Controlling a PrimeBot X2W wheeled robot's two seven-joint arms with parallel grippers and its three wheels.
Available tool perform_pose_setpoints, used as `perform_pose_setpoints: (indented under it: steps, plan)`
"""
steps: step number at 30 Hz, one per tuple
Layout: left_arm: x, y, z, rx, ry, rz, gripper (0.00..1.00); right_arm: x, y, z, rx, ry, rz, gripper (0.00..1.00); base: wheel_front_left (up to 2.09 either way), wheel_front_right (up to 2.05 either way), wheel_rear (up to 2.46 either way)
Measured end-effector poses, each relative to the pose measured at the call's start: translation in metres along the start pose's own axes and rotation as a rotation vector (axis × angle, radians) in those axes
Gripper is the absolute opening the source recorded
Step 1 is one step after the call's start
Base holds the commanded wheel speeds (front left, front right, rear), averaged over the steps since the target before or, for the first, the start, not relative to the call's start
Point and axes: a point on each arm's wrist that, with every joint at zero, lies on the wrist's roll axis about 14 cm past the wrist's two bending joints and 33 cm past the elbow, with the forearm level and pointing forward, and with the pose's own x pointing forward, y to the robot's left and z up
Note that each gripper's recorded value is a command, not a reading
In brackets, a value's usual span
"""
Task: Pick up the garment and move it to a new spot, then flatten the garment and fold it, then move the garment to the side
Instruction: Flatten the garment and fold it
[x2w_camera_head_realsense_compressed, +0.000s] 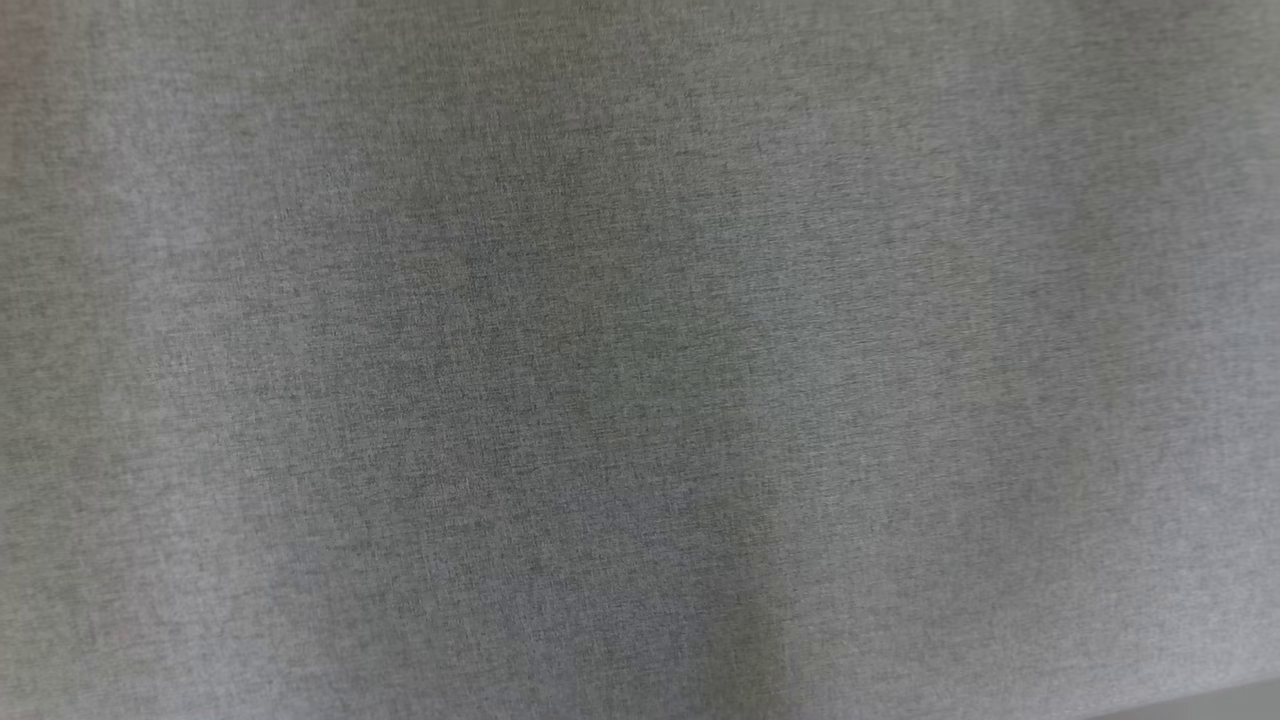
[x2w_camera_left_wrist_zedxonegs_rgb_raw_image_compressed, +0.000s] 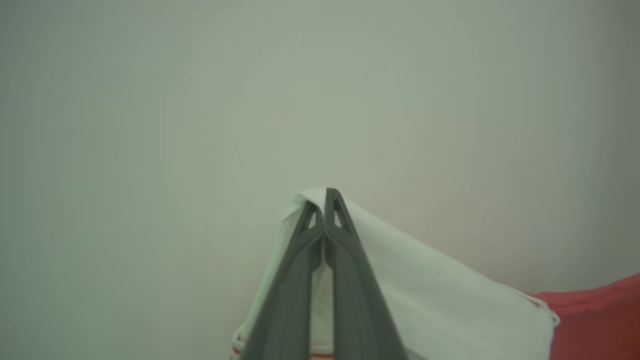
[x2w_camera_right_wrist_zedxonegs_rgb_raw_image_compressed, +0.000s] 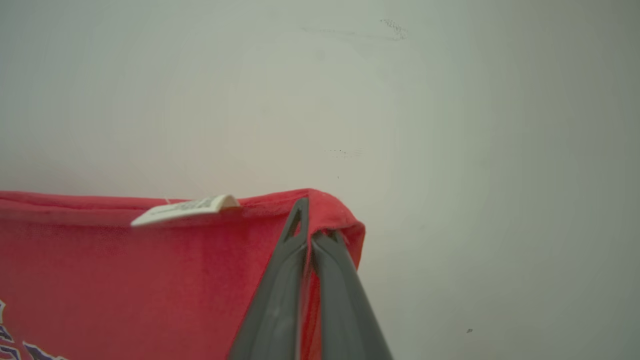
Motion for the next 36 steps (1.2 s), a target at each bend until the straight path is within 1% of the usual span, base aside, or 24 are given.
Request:
perform_pose_setpoints:
  steps: [12, 15, 20, 24, 28, 30, 36]
  plan:
    - [-0.006, 0.018, -0.043, -0.011, 0.051, 0.025, 0.0, 0.013, 0.008, -0.033, -0.013, 0.039, 0.009, 0.0, 0.0, 0.0, 0.0]
    - [-0.007, 0.019, -0.048, -0.018, 0.055, 0.025, 0.0, 0.014, 0.013, -0.041, -0.017, 0.048, 0.021, 0.0, 0.0, 0.0, 0.0]
    - [-0.012, 0.019, -0.054, -0.019, 0.066, 0.02, 0.0, 0.014, 0.022, -0.046, -0.009, 0.047, 0.042, 0.0, 0.0, 0.0, 0.0]
    - [-0.017, 0.018, -0.058, -0.039, 0.062, 0.018, 0.0, 0.011, 0.026, -0.05, -0.004, 0.051, 0.054, 0.0, 0.0, 0.0, 0.0]
    - [-0.026, 0.011, -0.061, -0.057, 0.05, -0.004, 0.0, 0.002, 0.032, -0.057, 0.016, 0.062, 0.073, 0.0, 0.0, 0.0, 0.0]
    - [-0.033, 0.009, -0.064, -0.085, 0.047, -0.007, 0.0, -0.006, 0.034, -0.064, 0.025, 0.078, 0.083, 0.0, 0.0, 0.0, 0.0]
    - [-0.068, 0.002, -0.084, -0.122, 0.1, -0.018, 0.0, -0.036, 0.039, -0.076, 0.103, 0.11, 0.102, 0.0, 0.0, 0.0, 0.0]
